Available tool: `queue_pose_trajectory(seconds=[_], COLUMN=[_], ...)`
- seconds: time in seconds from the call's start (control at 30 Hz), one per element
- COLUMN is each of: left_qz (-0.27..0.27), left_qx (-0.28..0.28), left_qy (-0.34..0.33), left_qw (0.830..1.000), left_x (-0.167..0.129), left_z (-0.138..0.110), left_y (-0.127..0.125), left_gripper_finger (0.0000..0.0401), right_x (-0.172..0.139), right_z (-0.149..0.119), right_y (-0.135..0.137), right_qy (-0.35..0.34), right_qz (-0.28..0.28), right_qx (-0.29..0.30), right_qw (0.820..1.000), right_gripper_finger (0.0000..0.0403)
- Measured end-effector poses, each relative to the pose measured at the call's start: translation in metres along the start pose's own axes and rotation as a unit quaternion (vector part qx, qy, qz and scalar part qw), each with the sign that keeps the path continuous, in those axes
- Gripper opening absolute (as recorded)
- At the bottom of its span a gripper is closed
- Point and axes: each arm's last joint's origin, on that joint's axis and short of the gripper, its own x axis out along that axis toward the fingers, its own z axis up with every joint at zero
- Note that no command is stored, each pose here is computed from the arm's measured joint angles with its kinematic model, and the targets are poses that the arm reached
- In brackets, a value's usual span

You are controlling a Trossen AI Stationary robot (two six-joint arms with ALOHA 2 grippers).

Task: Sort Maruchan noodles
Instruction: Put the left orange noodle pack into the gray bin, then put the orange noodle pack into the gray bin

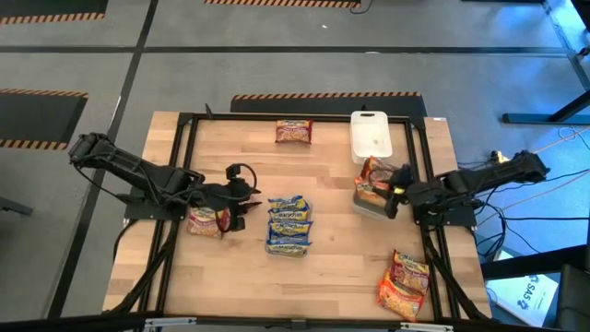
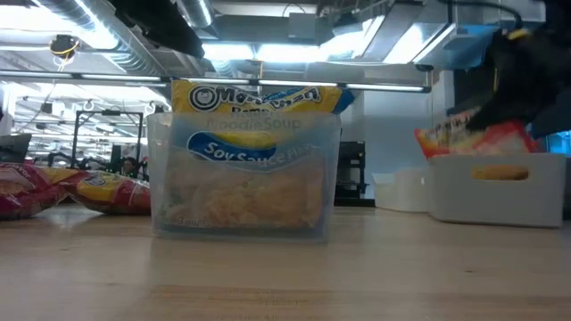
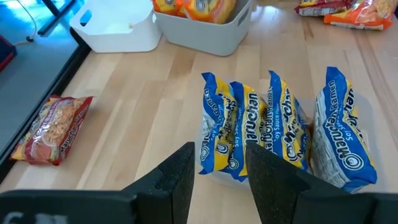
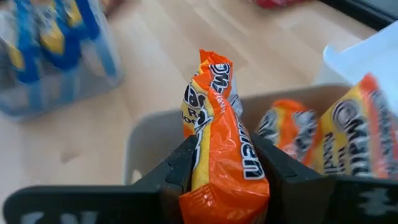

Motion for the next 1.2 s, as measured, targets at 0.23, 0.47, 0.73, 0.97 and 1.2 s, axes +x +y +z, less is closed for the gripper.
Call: queue_pose_trajectory(seconds=[0.23,0.47,0.73,0.97,1.2], left_qz=[0.0,0.0,-0.001,-0.001,-0.001], left_qx=[0.0,0.0,-0.004,-0.004,-0.004], left_qy=[0.0,0.0,-0.006,-0.007,-0.007], left_qw=[1.0,1.0,1.0,1.0,1.0], left_x=[0.0,0.0,0.0,0.0,0.0], left_z=[0.0,0.0,0.001,0.001,0.001], left_y=[0.0,0.0,0.0,0.0,0.0], left_gripper_finger=[0.0137,0.0137,0.0137,0.0137,0.0137], right_x=[0.02,0.025,0.025,0.022,0.009], right_z=[-0.023,-0.032,-0.034,-0.034,-0.014], right_y=[-0.003,-0.007,-0.008,-0.009,-0.004], right_qy=[-0.022,-0.025,-0.019,0.014,0.013], right_qz=[0.004,-0.018,-0.027,-0.027,-0.009], right_qx=[-0.006,-0.02,0.001,-0.005,0.003], right_qw=[1.0,0.999,0.999,1.0,1.0], right_gripper_finger=[0.0095,0.0095,0.0115,0.0199,0.0228])
